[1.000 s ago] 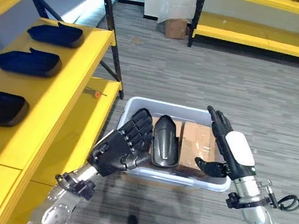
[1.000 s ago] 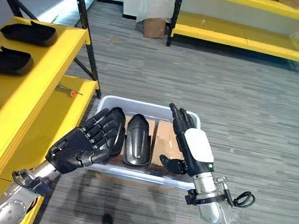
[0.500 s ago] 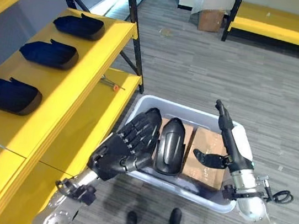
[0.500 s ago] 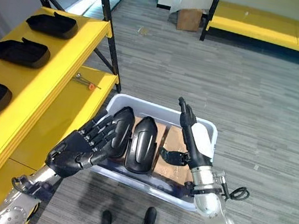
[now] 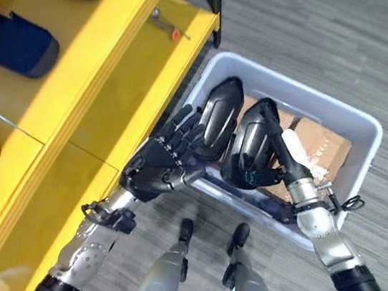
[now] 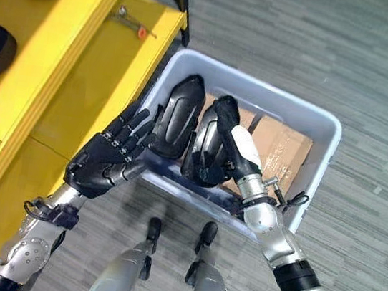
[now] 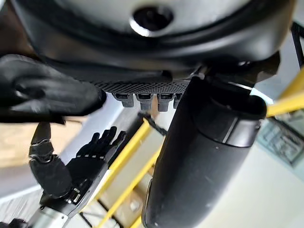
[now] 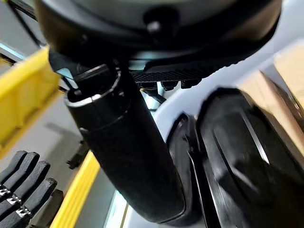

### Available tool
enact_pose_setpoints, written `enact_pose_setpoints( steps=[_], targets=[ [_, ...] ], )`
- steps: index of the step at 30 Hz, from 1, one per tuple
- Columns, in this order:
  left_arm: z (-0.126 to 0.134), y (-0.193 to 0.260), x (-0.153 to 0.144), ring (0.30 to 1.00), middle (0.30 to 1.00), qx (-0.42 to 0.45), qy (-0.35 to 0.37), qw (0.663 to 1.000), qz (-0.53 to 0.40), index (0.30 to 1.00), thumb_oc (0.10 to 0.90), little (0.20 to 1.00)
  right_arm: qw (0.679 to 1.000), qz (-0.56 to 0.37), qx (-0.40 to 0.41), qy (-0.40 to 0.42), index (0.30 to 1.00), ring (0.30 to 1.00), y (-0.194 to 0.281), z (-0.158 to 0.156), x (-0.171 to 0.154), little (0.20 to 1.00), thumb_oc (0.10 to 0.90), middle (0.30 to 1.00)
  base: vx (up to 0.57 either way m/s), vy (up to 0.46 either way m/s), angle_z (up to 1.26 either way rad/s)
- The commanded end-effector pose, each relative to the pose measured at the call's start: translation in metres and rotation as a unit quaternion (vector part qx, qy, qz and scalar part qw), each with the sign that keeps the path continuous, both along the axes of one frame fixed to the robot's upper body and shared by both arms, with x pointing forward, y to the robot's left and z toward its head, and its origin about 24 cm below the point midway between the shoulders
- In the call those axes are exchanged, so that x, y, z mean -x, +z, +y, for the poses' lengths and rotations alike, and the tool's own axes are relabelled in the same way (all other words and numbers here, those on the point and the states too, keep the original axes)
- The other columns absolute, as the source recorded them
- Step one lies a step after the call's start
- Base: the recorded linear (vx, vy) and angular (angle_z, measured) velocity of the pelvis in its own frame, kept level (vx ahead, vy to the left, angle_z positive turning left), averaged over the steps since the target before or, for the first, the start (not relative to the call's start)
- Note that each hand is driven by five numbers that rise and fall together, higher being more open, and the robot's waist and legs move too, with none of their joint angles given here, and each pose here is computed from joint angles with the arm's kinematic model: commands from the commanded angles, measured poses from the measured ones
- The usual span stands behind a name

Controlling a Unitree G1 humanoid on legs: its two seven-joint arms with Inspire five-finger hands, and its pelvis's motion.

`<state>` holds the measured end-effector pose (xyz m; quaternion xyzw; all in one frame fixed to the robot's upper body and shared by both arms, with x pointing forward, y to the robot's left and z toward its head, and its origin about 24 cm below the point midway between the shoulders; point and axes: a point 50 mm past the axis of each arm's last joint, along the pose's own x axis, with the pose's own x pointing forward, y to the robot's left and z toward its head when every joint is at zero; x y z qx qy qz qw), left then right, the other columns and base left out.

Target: Move parts from the plastic box to the shelf.

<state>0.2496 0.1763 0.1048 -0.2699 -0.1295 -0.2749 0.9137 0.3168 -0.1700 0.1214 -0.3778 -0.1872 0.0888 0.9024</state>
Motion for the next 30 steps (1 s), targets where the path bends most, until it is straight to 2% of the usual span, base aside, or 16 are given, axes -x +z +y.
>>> enact_pose_setpoints(
  steps=[1,7,10,15,21,28,30],
  targets=[
    [-0.009,0.04,0.003,1.0,1.0,0.022,-0.002,0.993,-0.114,1.0,0.9,1.0,0.992,-0.092,-0.054,0.066,1.0,1.0,0.053,0.029,-0.004,1.0,0.9,1.0,-0.02,-0.014,0.06],
    [-0.012,0.039,0.001,1.0,1.0,0.018,-0.008,0.994,-0.111,1.0,0.9,1.0,0.995,-0.067,-0.069,0.02,1.0,1.0,0.046,0.022,-0.016,1.0,0.9,1.0,0.0,-0.003,0.01],
    [-0.017,0.037,0.001,1.0,1.0,0.026,-0.045,0.992,-0.114,1.0,0.9,1.0,0.995,-0.093,0.01,-0.023,1.0,1.0,0.047,0.014,-0.026,1.0,0.9,1.0,-0.02,-0.011,0.03],
    [-0.02,0.036,-0.003,1.0,1.0,0.022,-0.049,0.992,-0.111,1.0,0.9,1.0,0.994,-0.079,0.054,-0.05,1.0,1.0,0.047,0.005,-0.041,1.0,0.9,1.0,-0.02,-0.014,0.05],
    [-0.026,0.037,-0.004,1.0,1.0,0.01,-0.069,0.992,-0.106,1.0,0.9,1.0,0.988,-0.019,0.061,-0.139,1.0,1.0,0.042,-0.025,-0.063,1.0,0.9,1.0,-0.02,-0.049,0.08],
    [-0.031,0.036,-0.005,1.0,1.0,0.004,-0.084,0.991,-0.104,1.0,0.9,1.0,0.979,0.028,0.073,-0.187,1.0,1.0,0.031,-0.049,-0.07,1.0,0.9,1.0,-0.01,-0.034,0.07],
    [-0.034,0.038,-0.006,1.0,1.0,-0.001,-0.095,0.99,-0.106,1.0,0.9,1.0,0.97,0.043,0.075,-0.229,1.0,1.0,0.033,-0.067,-0.074,1.0,0.9,1.0,-0.02,-0.05,0.06]
  ],
)
